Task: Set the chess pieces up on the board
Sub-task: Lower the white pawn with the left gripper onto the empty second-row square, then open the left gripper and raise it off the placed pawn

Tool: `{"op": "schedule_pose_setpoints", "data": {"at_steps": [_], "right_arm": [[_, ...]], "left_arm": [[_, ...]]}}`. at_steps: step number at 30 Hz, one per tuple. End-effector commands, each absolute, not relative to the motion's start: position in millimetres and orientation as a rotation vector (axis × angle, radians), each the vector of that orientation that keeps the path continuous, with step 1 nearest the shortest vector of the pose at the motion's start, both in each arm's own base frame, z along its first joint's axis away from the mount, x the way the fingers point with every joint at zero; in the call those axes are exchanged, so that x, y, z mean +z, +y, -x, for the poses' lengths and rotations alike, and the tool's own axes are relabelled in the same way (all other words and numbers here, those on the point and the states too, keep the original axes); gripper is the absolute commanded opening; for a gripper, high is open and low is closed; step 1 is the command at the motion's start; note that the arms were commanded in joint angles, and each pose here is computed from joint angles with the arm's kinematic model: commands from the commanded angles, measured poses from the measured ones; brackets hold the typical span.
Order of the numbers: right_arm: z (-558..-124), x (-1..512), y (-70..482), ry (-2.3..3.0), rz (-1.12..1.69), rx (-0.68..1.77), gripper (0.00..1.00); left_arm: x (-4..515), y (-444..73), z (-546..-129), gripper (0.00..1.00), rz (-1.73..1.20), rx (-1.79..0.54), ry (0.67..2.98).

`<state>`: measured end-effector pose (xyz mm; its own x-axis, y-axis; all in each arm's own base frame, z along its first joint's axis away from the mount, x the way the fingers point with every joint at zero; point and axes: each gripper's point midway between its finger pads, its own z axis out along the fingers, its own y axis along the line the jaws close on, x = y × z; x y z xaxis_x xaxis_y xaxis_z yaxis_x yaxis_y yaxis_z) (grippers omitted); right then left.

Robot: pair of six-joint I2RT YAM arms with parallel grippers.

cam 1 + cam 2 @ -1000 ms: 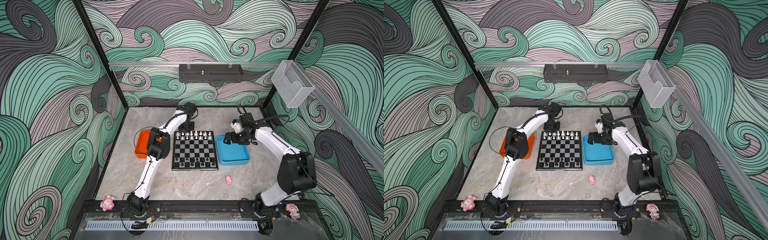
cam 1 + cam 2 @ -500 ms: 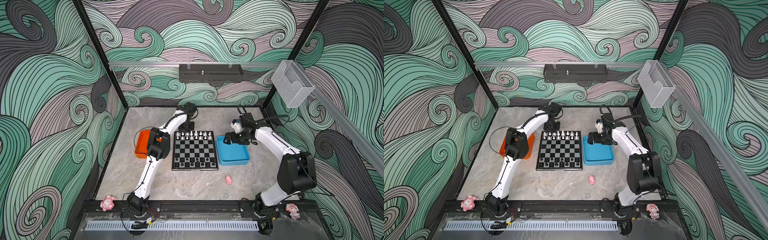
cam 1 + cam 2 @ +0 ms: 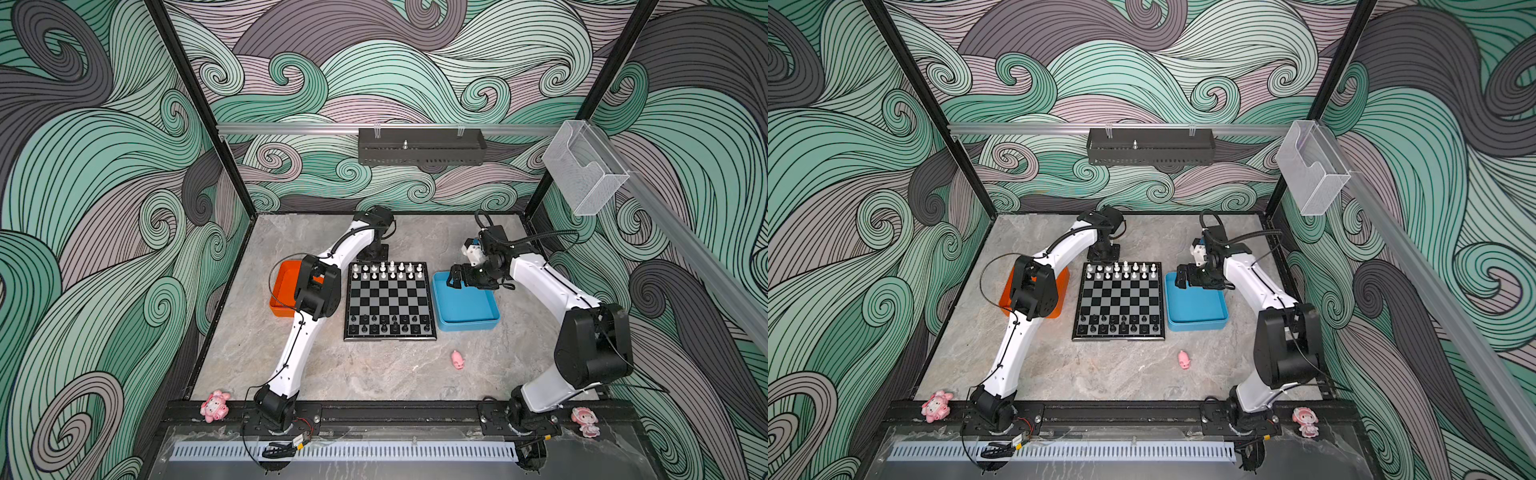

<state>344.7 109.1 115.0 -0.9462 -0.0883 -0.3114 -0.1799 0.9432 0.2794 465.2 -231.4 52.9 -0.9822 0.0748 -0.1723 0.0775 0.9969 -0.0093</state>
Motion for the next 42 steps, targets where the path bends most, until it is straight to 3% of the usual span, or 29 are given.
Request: {"op": "schedule_pose_setpoints", "data": {"at_steps": [1, 9, 16, 26, 42], "right_arm": [[-342, 109, 109, 2.820, 0.204, 0.459, 0.99], [-343, 109, 109, 2.821, 0.204, 0.461, 0.99], [-342, 108, 109, 2.823, 0.203, 0.459, 0.99], [-342, 109, 109, 2.822, 0.201, 0.460, 0.99], [-342, 111, 109, 2.817, 0.198, 0.464, 0.99]], "left_arm": [[53, -235, -466, 0.19, -0.133, -0.012, 2.963], [56, -240, -468, 0.25, -0.139, -0.050, 2.955], [55, -243, -468, 0.19, -0.140, -0.076, 2.954], [57, -241, -469, 0.18, -0.144, -0.061, 2.950], [85, -234, -468, 0.36, -0.134, -0.033, 2.907]]}}
